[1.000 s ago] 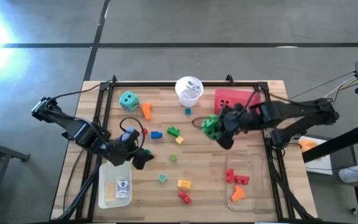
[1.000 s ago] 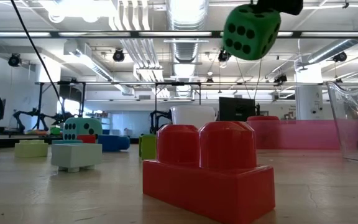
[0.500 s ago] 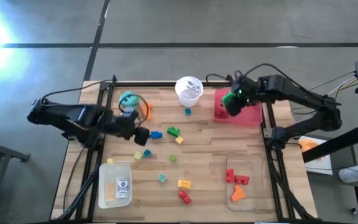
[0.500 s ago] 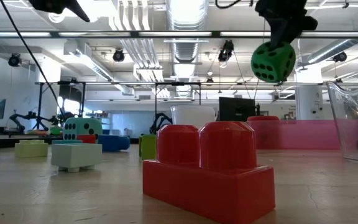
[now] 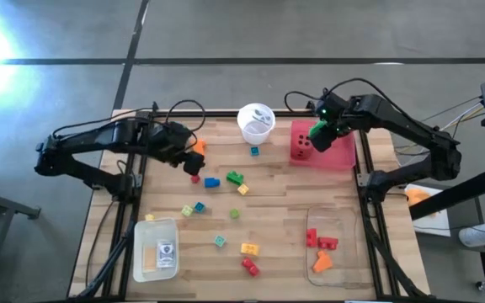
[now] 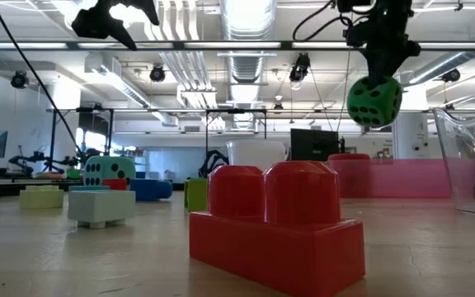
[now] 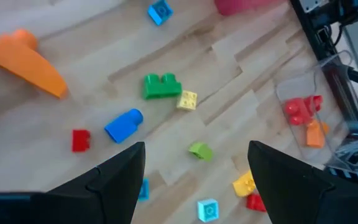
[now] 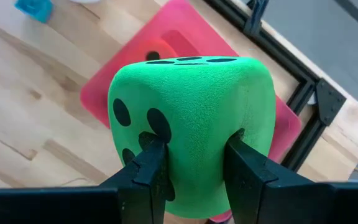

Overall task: Pick & Place Toys
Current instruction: Put the green dice into the red bin

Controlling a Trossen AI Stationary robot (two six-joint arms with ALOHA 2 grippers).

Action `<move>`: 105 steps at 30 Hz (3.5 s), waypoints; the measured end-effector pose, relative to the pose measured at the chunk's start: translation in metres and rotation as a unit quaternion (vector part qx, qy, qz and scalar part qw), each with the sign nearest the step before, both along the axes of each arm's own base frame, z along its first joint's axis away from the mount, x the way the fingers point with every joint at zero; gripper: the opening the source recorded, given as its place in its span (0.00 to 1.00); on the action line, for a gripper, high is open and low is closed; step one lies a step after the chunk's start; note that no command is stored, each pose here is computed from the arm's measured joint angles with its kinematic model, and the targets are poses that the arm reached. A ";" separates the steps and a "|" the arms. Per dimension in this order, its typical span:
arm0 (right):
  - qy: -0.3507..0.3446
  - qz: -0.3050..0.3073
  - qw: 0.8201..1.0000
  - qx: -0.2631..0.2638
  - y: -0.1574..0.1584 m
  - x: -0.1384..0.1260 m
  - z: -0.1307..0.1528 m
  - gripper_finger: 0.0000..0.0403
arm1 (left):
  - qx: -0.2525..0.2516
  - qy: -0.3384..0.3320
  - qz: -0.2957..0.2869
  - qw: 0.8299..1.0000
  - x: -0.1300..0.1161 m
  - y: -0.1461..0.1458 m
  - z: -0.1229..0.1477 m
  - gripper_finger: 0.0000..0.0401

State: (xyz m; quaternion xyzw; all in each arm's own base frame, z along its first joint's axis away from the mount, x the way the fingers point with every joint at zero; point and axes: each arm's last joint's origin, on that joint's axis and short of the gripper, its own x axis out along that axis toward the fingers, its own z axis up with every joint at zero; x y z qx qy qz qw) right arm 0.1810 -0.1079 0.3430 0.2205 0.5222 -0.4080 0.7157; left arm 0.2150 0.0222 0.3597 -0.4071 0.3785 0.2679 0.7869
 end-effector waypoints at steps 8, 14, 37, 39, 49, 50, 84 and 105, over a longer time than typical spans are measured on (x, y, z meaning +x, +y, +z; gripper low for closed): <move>0.032 -0.014 0.999 0.014 -0.007 -0.005 -0.017 0.27 | 0.035 0.007 -0.025 0.999 -0.001 0.004 0.000 0.71; 0.059 0.043 0.997 0.012 -0.008 -0.005 -0.025 0.27 | 0.045 0.009 -0.029 0.999 -0.001 0.005 0.000 0.71; 0.008 -0.229 0.972 0.041 -0.009 -0.002 -0.075 0.25 | 0.046 0.010 -0.030 0.998 -0.001 0.005 0.000 0.71; 0.016 -0.249 0.968 0.041 -0.010 0.000 -0.081 0.25 | 0.046 0.010 -0.030 0.998 -0.001 0.005 0.000 0.71; -0.062 -0.310 0.949 0.000 -0.017 0.001 -0.079 0.25 | 0.045 0.015 -0.032 0.998 -0.002 0.005 -0.001 0.71; -0.072 -0.317 0.946 -0.001 -0.015 -0.002 -0.079 0.25 | 0.044 0.018 -0.033 0.998 -0.002 0.005 -0.001 0.71; -0.273 -0.359 0.889 0.084 -0.014 -0.066 -0.125 0.25 | 0.042 0.029 -0.049 0.998 -0.004 0.004 -0.002 0.71; -0.284 -0.343 0.889 0.106 -0.016 -0.063 -0.148 0.24 | 0.042 0.029 -0.049 0.998 -0.004 0.004 -0.002 0.71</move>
